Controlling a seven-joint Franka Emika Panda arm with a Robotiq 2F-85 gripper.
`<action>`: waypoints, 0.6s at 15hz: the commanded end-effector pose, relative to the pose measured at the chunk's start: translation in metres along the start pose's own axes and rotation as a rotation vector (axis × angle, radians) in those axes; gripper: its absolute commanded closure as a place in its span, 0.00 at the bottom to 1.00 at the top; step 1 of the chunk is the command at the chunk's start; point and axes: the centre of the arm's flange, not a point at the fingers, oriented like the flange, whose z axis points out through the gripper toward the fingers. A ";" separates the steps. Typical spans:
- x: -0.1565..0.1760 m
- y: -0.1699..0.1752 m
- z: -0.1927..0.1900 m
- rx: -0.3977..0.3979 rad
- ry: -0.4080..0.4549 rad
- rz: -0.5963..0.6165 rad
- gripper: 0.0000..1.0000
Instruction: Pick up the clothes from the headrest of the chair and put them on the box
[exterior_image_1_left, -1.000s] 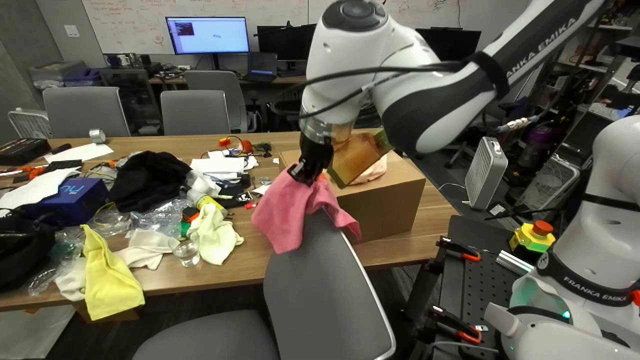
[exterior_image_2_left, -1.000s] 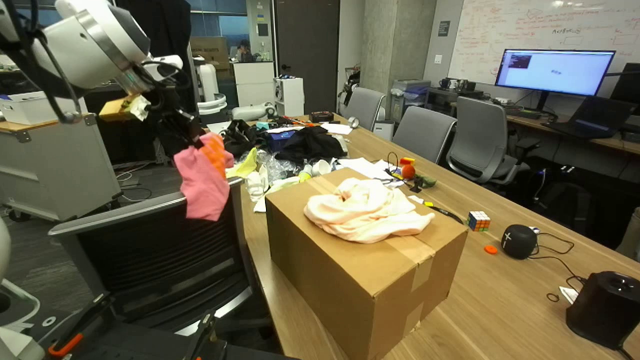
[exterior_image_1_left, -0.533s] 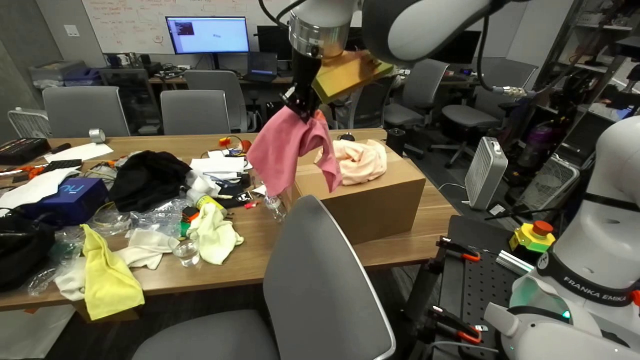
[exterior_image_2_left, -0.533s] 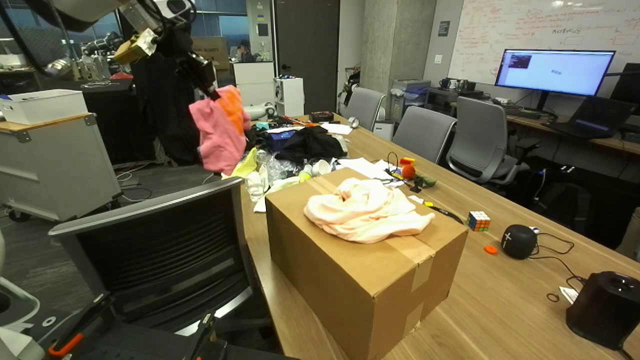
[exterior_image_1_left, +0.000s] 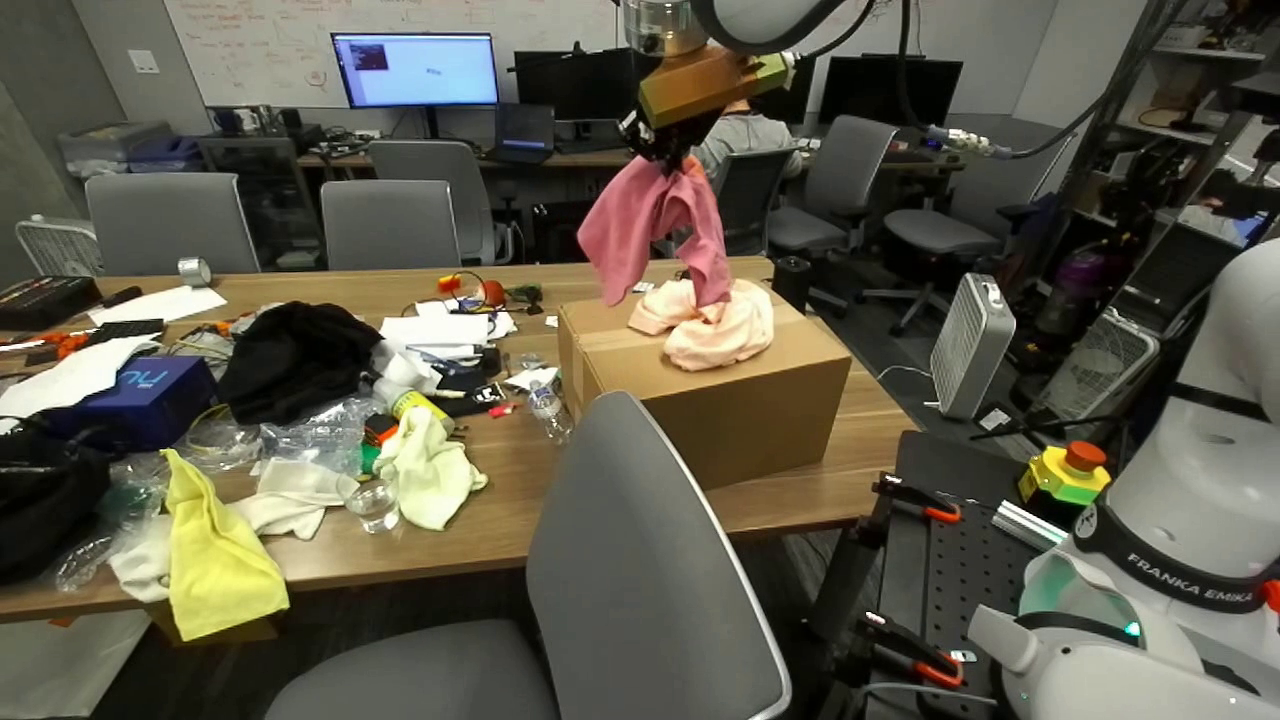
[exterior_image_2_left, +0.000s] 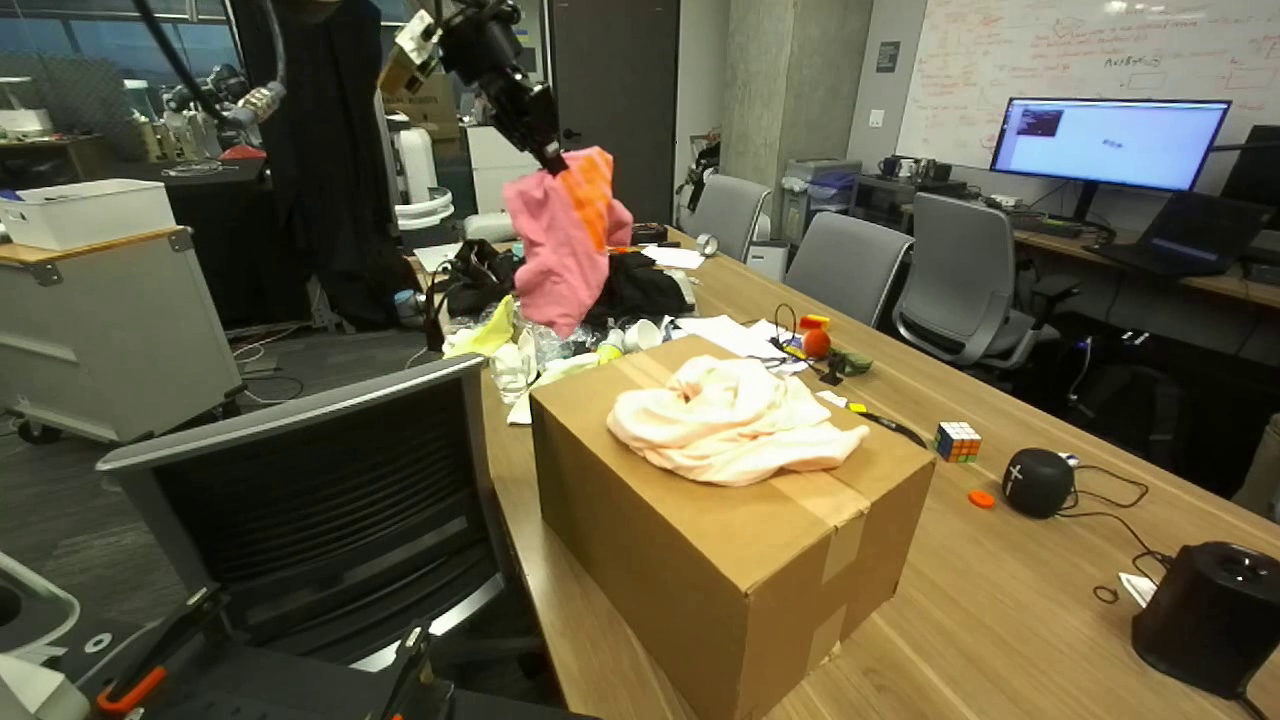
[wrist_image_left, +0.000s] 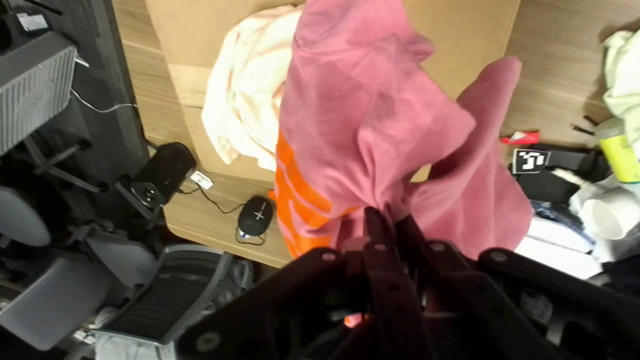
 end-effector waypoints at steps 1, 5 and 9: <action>0.051 0.025 0.010 -0.072 0.031 0.156 0.98; 0.083 0.059 0.019 -0.158 0.148 0.309 0.98; 0.090 0.067 0.025 -0.178 0.192 0.347 0.98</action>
